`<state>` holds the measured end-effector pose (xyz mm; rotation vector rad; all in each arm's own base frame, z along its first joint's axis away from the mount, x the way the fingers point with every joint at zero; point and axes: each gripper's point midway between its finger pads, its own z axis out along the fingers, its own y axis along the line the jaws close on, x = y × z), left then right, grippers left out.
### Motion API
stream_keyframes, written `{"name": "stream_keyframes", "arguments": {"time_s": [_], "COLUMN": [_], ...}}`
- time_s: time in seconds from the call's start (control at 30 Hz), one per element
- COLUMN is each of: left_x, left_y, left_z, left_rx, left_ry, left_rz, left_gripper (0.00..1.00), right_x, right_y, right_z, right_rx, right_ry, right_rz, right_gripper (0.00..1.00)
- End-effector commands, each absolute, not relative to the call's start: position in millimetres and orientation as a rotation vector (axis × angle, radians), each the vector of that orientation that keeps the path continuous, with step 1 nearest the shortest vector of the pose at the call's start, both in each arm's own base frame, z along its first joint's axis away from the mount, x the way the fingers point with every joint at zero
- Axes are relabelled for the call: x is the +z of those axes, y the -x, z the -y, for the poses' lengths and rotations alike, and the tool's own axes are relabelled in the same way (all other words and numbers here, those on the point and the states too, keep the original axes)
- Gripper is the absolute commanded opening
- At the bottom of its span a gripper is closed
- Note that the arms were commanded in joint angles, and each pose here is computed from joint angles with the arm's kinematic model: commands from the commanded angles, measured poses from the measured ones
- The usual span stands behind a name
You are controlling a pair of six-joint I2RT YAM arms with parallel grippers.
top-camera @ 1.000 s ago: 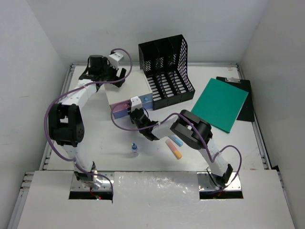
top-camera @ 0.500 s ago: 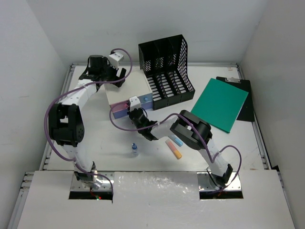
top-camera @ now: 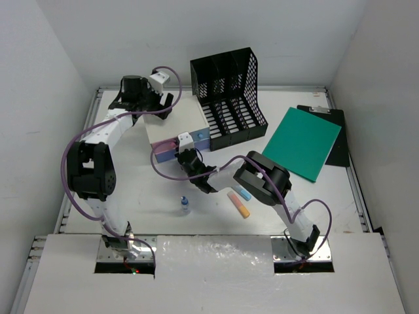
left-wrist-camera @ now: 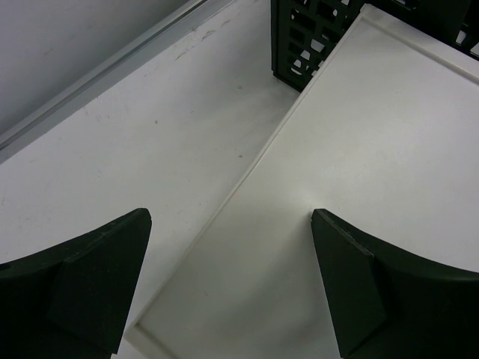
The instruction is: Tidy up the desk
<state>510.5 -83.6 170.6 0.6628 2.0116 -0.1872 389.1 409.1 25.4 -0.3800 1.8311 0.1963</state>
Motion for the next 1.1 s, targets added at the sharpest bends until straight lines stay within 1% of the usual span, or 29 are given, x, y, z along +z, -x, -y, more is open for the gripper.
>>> {"name": "stream_keyframes", "arguments": {"time_s": [0.0,0.3,0.37,0.7,0.93,0.97,1.0,1.03,1.07], "left_x": [113,111,111,111,111,110,109,109,110], "left_y": [-492,-493,-494,-493,-492,-492,-492,-491,-491], "left_z": [72,72,72,71,71,71,71,71,71], "left_rx": [-0.18,-0.178,-0.176,-0.171,-0.174,-0.174,-0.173,-0.174,-0.172], "left_ry": [-0.679,-0.674,-0.674,-0.678,-0.679,-0.679,-0.68,-0.682,-0.682], "left_rz": [-2.2,-2.203,-2.202,-2.204,-2.207,-2.208,-2.211,-2.212,-2.212], "left_gripper": [0.87,0.87,0.87,0.87,0.87,0.87,0.87,0.87,0.87], "right_x": [70,70,73,57,53,52,54,55,63], "right_y": [-395,-367,-358,-304,-281,-281,-280,-278,-277], "right_z": [-414,-407,-404,-377,-384,-382,-382,-381,-380], "right_rx": [0.265,0.28,0.279,0.269,0.362,0.358,0.361,0.36,0.369], "right_ry": [0.281,0.301,0.308,0.4,0.518,0.532,0.543,0.562,0.562], "right_rz": [-1.708,-1.687,-1.677,-1.708,-1.72,-1.721,-1.717,-1.711,-1.698], "right_gripper": [0.0,0.0,0.0,0.0,0.0,0.04,0.14,0.34,0.44]}}
